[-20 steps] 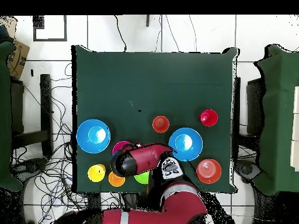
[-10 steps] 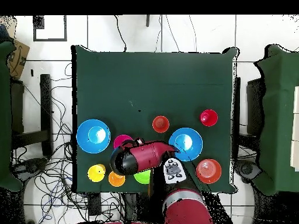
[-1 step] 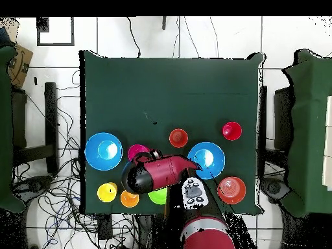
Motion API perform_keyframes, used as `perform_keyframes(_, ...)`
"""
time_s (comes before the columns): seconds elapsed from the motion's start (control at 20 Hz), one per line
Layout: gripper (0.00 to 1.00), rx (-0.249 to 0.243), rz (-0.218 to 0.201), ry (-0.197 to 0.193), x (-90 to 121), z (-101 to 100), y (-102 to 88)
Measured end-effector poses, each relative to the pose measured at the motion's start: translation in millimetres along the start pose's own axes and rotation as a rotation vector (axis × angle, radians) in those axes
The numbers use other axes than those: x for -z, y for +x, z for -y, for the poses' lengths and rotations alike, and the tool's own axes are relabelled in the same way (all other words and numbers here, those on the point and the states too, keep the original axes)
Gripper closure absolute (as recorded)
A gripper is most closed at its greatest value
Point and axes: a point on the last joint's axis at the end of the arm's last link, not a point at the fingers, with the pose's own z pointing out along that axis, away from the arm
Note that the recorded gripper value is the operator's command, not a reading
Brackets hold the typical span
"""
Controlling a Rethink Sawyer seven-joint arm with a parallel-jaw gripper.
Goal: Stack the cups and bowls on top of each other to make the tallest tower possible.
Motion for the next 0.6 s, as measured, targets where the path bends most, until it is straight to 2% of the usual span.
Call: perform_keyframes(0.6,1.0,-0.014,0.02,0.012,-3.9,13.1,-10.9)
